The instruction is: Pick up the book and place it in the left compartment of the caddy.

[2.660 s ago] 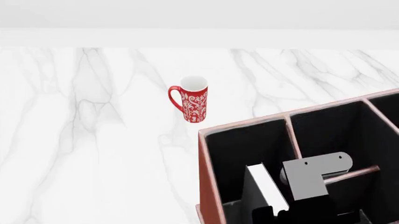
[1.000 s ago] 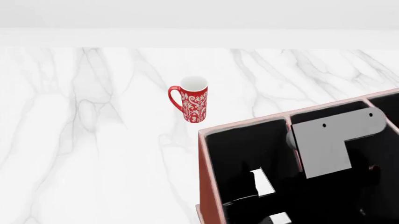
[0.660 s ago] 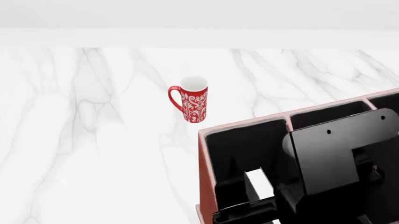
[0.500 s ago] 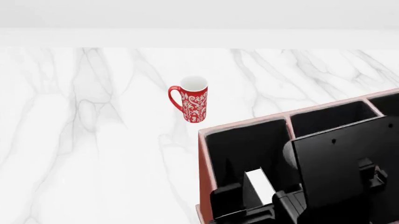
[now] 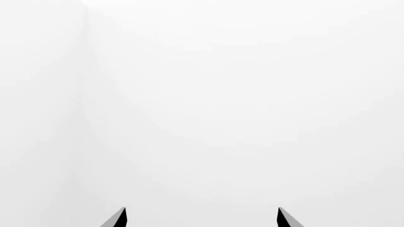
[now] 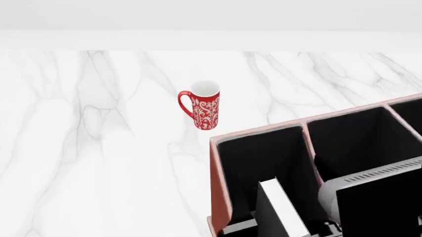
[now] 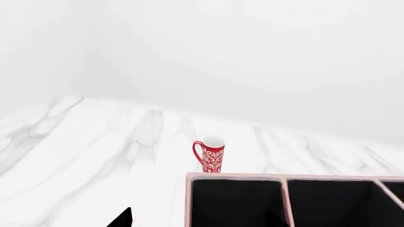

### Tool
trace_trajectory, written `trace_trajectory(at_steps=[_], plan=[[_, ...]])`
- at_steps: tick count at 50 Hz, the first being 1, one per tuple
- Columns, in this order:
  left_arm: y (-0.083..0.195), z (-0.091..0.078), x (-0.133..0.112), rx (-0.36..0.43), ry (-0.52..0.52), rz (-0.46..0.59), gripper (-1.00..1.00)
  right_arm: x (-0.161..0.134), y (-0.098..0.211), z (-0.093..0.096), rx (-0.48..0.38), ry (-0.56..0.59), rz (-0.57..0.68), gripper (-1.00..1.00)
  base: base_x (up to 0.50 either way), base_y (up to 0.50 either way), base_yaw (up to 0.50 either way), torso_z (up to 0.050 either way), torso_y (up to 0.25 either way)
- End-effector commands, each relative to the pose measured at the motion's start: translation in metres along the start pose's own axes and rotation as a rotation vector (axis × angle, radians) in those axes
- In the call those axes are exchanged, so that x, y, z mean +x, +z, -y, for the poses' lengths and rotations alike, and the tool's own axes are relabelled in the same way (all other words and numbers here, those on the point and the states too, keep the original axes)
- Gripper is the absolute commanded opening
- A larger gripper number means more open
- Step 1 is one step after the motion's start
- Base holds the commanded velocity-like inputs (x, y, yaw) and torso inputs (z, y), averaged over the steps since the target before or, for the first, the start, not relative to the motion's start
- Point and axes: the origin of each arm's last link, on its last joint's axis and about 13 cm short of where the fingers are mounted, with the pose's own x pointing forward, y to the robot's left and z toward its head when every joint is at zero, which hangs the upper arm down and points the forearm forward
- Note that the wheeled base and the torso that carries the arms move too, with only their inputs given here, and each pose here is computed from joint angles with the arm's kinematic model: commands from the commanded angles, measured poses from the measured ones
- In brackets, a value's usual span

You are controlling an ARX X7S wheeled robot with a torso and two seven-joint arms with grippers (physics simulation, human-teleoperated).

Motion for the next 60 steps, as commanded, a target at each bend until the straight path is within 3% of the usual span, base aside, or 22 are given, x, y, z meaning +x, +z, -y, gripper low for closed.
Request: trace_trajectory(at_steps=[1, 22, 41, 60], plan=[[0.002, 0.0, -0.002, -0.002, -0.003, 0.006, 1.0, -0.012, 0.002, -0.004, 0.016, -0.007, 0.046, 1.0, 0.0, 0.0, 0.0, 0.0, 0.0], [0.005, 0.0, -0.004, -0.006, -0.005, 0.014, 1.0, -0.028, 0.005, -0.005, 0.024, -0.036, 0.11, 1.0, 0.0, 0.0, 0.0, 0.0, 0.0], [0.008, -0.001, -0.007, -0.006, -0.011, 0.028, 1.0, -0.037, 0.012, -0.004, -0.041, -0.116, 0.222, 1.0, 0.0, 0.0, 0.0, 0.0, 0.0], [0.012, -0.001, -0.011, -0.002, -0.017, 0.04, 1.0, -0.043, 0.02, -0.003, -0.046, -0.163, 0.317, 1.0, 0.0, 0.0, 0.0, 0.0, 0.0]])
